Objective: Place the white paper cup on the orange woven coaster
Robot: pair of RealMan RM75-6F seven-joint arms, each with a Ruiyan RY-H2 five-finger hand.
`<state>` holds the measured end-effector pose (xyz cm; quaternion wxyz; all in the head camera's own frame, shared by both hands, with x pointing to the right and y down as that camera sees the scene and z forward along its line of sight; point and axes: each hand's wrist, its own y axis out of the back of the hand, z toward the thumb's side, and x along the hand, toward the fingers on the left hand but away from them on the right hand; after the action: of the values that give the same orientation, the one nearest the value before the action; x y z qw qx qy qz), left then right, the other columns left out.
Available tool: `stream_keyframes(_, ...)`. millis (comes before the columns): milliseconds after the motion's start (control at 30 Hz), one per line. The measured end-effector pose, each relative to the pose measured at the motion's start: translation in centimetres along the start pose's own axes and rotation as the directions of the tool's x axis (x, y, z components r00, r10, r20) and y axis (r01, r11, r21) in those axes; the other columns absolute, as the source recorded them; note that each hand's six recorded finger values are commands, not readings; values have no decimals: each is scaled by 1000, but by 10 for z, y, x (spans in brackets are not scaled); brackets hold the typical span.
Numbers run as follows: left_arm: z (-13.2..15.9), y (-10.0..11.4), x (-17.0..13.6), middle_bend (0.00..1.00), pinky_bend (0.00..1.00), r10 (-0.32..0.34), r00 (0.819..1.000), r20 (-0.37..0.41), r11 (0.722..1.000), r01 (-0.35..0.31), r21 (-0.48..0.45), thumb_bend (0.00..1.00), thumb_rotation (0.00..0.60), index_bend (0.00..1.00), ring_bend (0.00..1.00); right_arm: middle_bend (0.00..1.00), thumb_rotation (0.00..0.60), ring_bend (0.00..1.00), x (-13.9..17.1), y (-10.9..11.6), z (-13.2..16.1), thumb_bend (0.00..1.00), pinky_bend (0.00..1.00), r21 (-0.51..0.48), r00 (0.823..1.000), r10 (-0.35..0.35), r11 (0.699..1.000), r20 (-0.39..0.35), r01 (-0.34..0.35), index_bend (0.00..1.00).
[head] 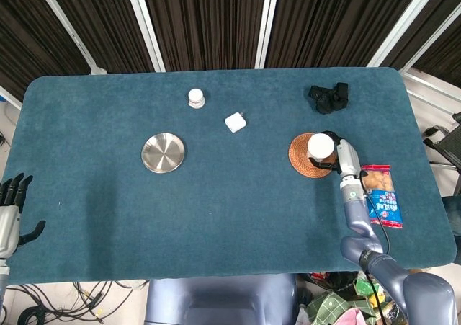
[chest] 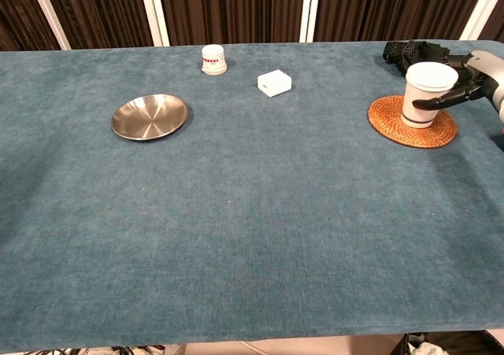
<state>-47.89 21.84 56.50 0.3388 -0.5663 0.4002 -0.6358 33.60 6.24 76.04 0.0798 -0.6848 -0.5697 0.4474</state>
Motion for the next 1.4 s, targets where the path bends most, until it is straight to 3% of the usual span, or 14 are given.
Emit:
stream_keyframes(167,-1,0,0,13,0,1,1000,-3,1000,-1,0,265,600,0,0,5,600,29,1,-5,-2,8,93,2,1000,29,1000,5,-29,38)
stream_keyframes(367,-1,1,0,13,0,0,1000,-5,1000,0,-8,266,600,0,0,0,600,11,2,0,-1,0,93,27,999,51,998,-7,-51,30)
stream_keyframes(567,-1,1,0,13,0,0,1000,-6,1000,0,-9,266,600,0,0,0,600,0,3,32,5,0,82,55,999,3,998,-49,0,11)
stream_keyframes(867,1,2,-2,12,0,4,1000,-2,1000,-4,-31,265,600,0,0,0,600,0,29,95,-2,3,82,238,998,48,971,-47,-36,0)
stream_keyframes(1067,2,5,-3,13,0,14,1000,1,999,-14,-35,266,600,0,0,0,600,0,71,152,3,9,82,370,997,67,928,-38,-48,0)
stream_keyframes(1200,3,3,-2,13,0,10,1000,5,1000,-10,-29,266,600,0,0,0,600,0,110,180,8,11,82,474,998,55,880,-44,-27,0)
stream_keyframes(1400,4,3,-1,13,0,12,1000,4,1000,-11,-28,265,600,0,0,0,600,0,179,189,13,12,82,562,993,-36,821,-113,94,0)
